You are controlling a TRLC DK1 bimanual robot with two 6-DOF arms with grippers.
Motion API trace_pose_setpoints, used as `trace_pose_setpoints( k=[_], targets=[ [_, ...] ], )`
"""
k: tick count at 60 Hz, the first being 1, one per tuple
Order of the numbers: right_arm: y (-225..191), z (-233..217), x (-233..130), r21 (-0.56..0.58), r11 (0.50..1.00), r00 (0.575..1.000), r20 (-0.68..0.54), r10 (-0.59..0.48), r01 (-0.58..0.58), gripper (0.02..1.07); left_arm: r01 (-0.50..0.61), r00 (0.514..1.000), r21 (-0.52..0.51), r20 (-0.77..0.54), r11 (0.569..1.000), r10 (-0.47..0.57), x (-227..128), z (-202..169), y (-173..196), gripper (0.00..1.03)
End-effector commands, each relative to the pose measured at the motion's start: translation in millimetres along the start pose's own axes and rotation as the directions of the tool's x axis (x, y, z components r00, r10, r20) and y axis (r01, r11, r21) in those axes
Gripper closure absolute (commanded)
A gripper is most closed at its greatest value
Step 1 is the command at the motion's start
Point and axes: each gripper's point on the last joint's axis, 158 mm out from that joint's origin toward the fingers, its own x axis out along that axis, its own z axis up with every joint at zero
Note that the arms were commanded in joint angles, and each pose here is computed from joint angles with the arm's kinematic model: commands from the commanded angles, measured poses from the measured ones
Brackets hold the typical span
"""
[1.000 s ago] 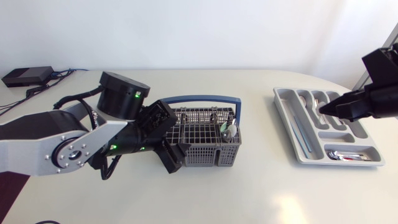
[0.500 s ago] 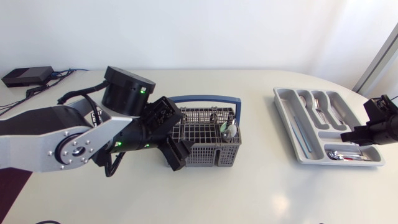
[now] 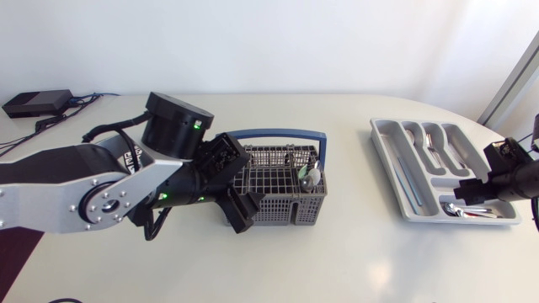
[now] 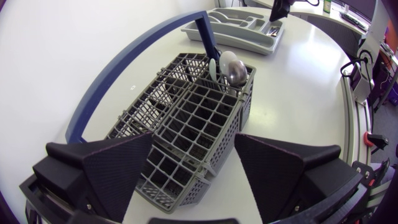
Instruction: Transfer all utensils from the basket to the drawer tray.
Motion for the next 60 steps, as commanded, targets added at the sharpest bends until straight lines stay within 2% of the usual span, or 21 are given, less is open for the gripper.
trace_pose_setpoints(
  k=[1,7,11,18,26,34,41,49,60],
  targets=[
    [19.9,18.3,-26.7,-0.051,0.998,0.996,0.083,0.032,-0.028,0.17,-0.002,1.000,-0.002,0.010,1.000,0.002,3.3,8.7,0.7,0.11],
    [64.5,33.8,-50.6,-0.146,0.983,0.979,0.154,0.136,-0.114,0.17,0.002,1.000,0.002,0.011,1.000,-0.002,4.3,10.0,-1.5,0.11],
    [104.1,40.3,-68.7,-0.223,0.955,0.956,0.172,0.237,-0.196,0.17,0.011,1.000,0.007,0.006,1.000,-0.011,6.9,9.5,-5.1,0.11],
    [152.3,48.3,-94.9,-0.294,0.907,0.914,0.182,0.363,-0.302,0.17,0.018,1.000,0.013,0.005,1.000,-0.018,9.4,11.6,-8.4,0.11],
    [212.0,48.2,-126.6,-0.362,0.808,0.828,0.145,0.542,-0.465,0.18,0.029,1.000,0.022,0.006,0.999,-0.029,12.4,14.8,-13.4,0.11],
    [264.0,42.7,-152.1,-0.399,0.695,0.732,0.082,0.676,-0.598,0.30,0.048,0.999,0.037,0.004,0.998,-0.048,16.3,17.6,-22.8,0.11],
    [291.6,41.5,-158.9,-0.384,0.628,0.671,0.031,0.741,-0.677,0.40,0.062,0.998,0.047,0.009,0.997,-0.062,17.7,22.1,-30.3,0.11],
    [312.7,44.8,-153.2,-0.340,0.574,0.614,-0.011,0.789,-0.745,0.53,0.062,0.998,0.033,0.019,0.998,-0.063,21.2,23.6,-32.0,0.11],
    [329.0,44.8,-138.4,-0.291,0.537,0.577,-0.067,0.814,-0.792,0.57,0.100,0.995,-0.021,0.020,0.995,-0.100,25.4,22.9,-35.3,0.11]
  ],
)
